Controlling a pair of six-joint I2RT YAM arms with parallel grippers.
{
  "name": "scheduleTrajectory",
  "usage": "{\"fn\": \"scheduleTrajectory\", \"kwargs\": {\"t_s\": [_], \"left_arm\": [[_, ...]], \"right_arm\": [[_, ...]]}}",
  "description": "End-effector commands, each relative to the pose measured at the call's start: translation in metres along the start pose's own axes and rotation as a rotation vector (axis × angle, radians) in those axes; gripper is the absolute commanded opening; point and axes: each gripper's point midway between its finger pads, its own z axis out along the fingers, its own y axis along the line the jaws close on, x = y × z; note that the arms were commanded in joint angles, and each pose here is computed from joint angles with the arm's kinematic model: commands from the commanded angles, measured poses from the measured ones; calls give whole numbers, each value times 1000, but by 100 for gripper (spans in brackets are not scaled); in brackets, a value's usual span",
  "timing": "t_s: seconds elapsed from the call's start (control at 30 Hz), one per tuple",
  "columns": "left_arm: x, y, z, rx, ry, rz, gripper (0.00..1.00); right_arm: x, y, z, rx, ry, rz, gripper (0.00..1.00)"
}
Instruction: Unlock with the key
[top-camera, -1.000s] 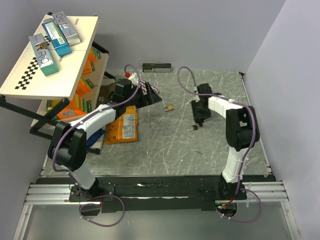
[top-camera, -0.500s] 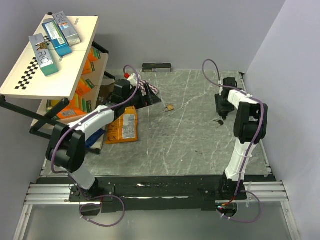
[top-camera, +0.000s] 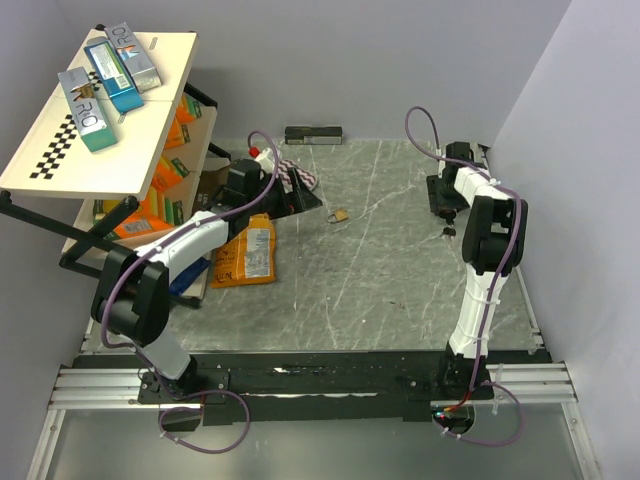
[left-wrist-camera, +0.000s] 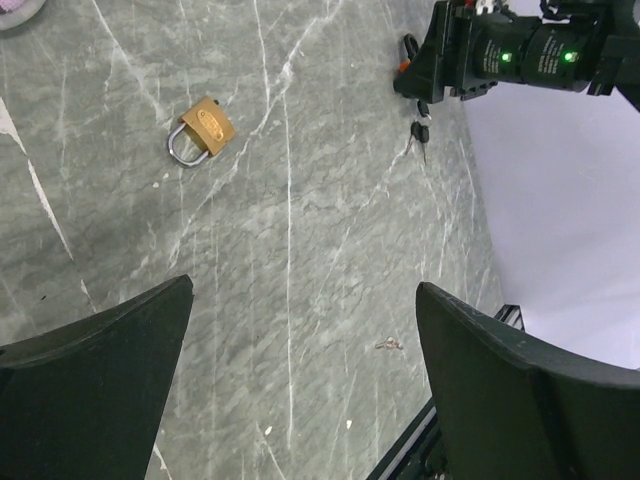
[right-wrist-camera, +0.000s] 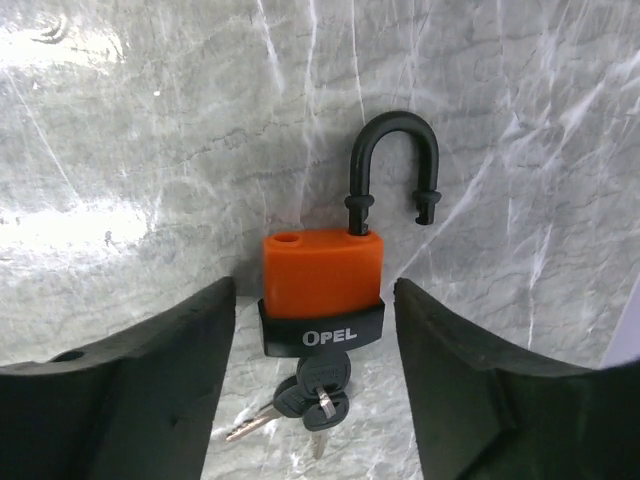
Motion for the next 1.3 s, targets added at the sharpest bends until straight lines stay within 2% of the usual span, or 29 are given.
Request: {"fn": "scheduleTrajectory", "kwargs": {"t_s": [0.0,0.03,0.17,0.27,0.43,0.47,0.53,0.57,0.63,0.77,0.83,0.87,0.97,1.03,1.27], "left_arm": [[-21,-24,-17,55,-57,61,98],[-21,-25,-18,58,-58,63,99],[-20,-27,-21,64,-59,69,99],[-21,-26,-25,50,-65,79,99],[-23,-30,-30,50,-69,92,99],[-24,-33,-31,58,-73,95,99],[-26,-35,-33,62,-80,93,99],[-29,-36,-34,60,-87,92,99],[-29,-36,-35,52,-87,89,99],[-28,-34,-34,29,-58,92,99],[-27,-35,-37,27,-45,97,99],[-24,-34,-39,21,-34,101,99],[-16,-31,-42,18,-8,113,99],[-10,-30,-43,22,11,115,99],[-2,-30,-47,30,54,142,99]], "right_arm": [[-16,-8,-22,20,-44,-3,79],[-18,-9,-26,25,-54,0,84],[-27,-11,-41,28,-90,23,90],[-44,-7,-64,9,-154,33,91],[-62,23,-129,-58,-268,44,90],[-50,39,-134,-115,-243,47,89],[-42,71,-167,-207,-270,68,87],[-20,88,-164,-246,-223,57,86],[7,125,-185,-294,-200,5,85],[97,174,-192,-340,-29,-59,81],[136,192,-190,-386,40,-38,80],[145,201,-200,-419,29,-45,79],[178,209,-198,-455,73,-12,75],[196,207,-192,-420,106,-11,71],[212,196,-175,-306,146,-13,59]]}}
